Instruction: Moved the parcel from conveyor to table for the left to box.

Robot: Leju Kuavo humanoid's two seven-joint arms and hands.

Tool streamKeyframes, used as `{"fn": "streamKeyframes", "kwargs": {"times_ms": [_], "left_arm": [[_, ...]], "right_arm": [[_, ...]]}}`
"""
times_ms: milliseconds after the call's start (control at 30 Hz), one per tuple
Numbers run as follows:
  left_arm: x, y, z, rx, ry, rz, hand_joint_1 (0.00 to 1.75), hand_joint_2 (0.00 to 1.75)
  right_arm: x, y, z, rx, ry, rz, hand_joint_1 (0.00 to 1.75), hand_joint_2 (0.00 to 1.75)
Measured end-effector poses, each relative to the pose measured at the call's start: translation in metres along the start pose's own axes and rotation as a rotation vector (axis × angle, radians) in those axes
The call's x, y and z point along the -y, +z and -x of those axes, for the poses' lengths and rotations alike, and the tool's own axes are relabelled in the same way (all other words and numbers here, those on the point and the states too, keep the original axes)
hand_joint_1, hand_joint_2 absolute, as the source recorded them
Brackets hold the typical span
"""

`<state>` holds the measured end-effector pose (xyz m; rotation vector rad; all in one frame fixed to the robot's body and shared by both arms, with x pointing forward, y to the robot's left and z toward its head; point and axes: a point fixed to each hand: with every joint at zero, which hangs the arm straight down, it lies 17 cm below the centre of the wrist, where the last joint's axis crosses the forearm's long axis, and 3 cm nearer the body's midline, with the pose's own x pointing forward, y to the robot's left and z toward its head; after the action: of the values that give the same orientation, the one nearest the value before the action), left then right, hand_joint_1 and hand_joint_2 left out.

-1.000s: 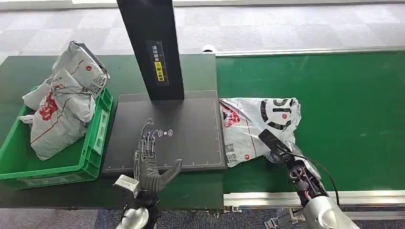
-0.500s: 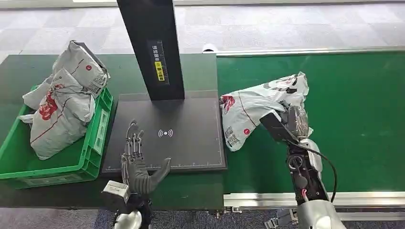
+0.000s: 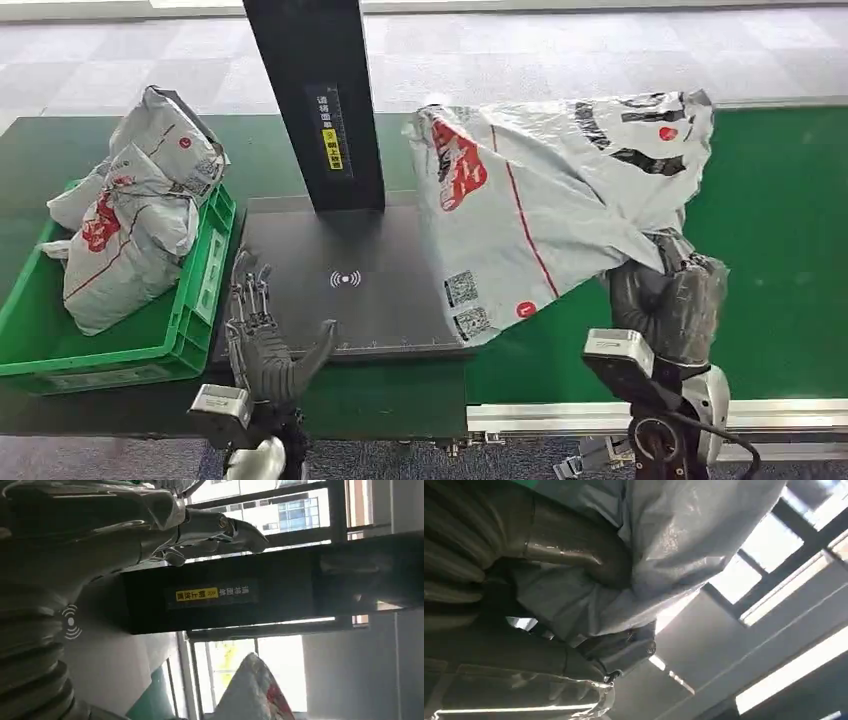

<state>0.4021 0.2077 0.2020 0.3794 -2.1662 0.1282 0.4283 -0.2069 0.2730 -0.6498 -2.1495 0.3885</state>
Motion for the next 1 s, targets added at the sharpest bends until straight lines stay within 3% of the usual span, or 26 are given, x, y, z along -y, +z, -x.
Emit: {"fn": "streamKeyframes", "kwargs": {"times_ms": [167, 300, 500, 533, 633, 667, 1000], "left_arm": [[-0.019, -0.014, -0.004, 0.017, -0.023, -0.084, 0.0, 1.75], [-0.044, -0.025, -0.006, 0.034, -0.059, -0.156, 0.0, 1.75], [-0.063, -0.031, -0.007, 0.051, -0.091, -0.196, 0.0, 1.75], [-0.067, -0.032, -0.008, 0.054, -0.094, -0.205, 0.0, 1.75], [-0.077, -0.033, -0.009, 0.057, -0.107, -0.227, 0.0, 1.75], [-0.08, -0.032, -0.009, 0.058, -0.11, -0.232, 0.0, 1.75], [-0.097, -0.026, -0.012, 0.06, -0.145, -0.262, 0.0, 1.75]], "right_arm": [[-0.09, 0.002, -0.029, -0.006, -0.201, -0.227, 1.75, 1.75], [-0.159, 0.014, -0.047, -0.015, -0.262, -0.387, 1.75, 1.75], [-0.2, 0.025, -0.064, -0.005, -0.282, -0.503, 1.75, 1.75], [-0.207, 0.029, -0.069, -0.001, -0.281, -0.53, 1.41, 1.75], [-0.226, 0.038, -0.071, -0.024, -0.254, -0.587, 1.41, 1.75], [-0.23, 0.04, -0.07, -0.034, -0.248, -0.595, 0.0, 1.75], [-0.244, 0.049, -0.05, -0.102, -0.202, -0.616, 0.0, 1.75]]}}
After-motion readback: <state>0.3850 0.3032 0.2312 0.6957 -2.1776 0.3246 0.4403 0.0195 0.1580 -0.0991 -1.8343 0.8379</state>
